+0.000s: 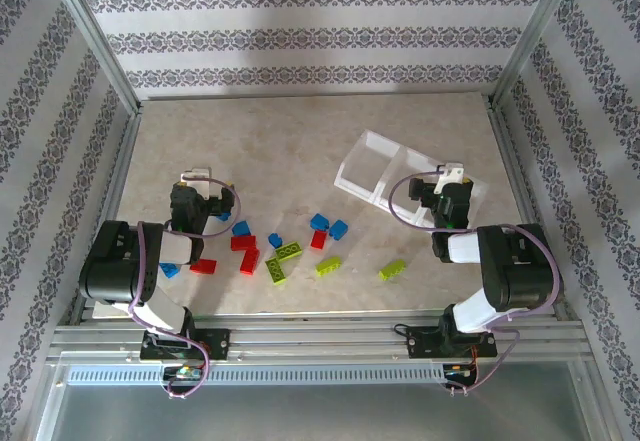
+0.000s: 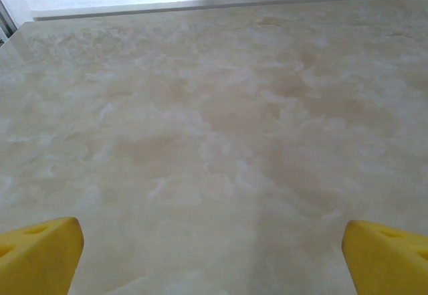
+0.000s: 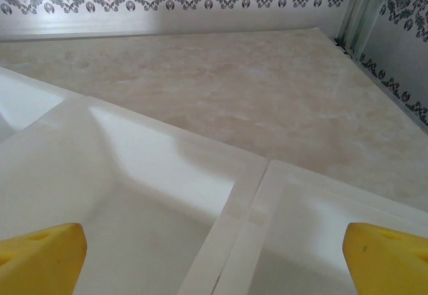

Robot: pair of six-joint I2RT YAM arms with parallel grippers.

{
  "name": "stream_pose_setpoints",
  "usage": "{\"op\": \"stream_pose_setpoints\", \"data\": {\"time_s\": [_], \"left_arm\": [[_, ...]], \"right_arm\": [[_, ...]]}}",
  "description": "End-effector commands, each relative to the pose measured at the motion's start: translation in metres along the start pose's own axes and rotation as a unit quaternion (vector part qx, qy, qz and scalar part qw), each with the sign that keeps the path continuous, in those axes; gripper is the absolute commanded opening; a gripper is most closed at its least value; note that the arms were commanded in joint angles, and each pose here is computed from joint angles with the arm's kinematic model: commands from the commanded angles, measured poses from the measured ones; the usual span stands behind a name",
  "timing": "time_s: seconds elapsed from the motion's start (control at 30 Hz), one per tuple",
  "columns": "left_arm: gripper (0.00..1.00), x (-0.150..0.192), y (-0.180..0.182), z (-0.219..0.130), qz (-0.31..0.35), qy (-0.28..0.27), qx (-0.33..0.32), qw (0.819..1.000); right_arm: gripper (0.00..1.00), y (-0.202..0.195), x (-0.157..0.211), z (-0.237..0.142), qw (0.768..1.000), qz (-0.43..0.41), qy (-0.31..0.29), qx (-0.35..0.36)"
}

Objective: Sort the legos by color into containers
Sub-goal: Move the container to the center of the table.

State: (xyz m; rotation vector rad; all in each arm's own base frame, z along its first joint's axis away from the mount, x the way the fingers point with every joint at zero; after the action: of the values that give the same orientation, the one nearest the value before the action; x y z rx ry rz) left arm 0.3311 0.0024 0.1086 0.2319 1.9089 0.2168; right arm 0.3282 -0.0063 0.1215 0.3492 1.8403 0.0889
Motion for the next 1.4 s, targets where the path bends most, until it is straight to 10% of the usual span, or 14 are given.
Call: {"op": "stream_pose_setpoints", "data": {"time_s": [0.0, 1.0, 1.37], "left_arm": [[1.00, -0.003, 0.002, 0.002, -0.003, -0.003, -0.002, 1.000], [1.00, -0.004, 0.005, 0.002, -0.010, 0.002, -0.016, 1.000], [1.00, -0.056, 0.031, -0.037, -0.039, -0.015, -0.068, 0.997]], "right_arm": [[0.98, 0.005, -0.005, -0.001, 1.000, -0.002, -0.008, -0.014], [0.98, 0.005, -0.005, -0.001, 1.000, 0.000, -0.009, -0.016], [0.98, 0.005, -0.034, -0.017, 1.000, 0.008, -0.016, 0.011]]}}
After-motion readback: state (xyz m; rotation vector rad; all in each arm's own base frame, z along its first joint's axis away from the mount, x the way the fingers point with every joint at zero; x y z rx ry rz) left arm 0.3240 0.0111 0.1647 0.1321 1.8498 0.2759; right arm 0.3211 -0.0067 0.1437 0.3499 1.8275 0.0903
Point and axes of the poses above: each hand's point on the last joint's axis, 136 mm out from that joint toward the fingers, its own z axis out along the fingers, its own y axis along the line the jaws close on, x = y × z, the point moved 7 cm from there along -z, back along the fingers, and after that the axes turned 14 degrees about z, right-handed, at the moved point
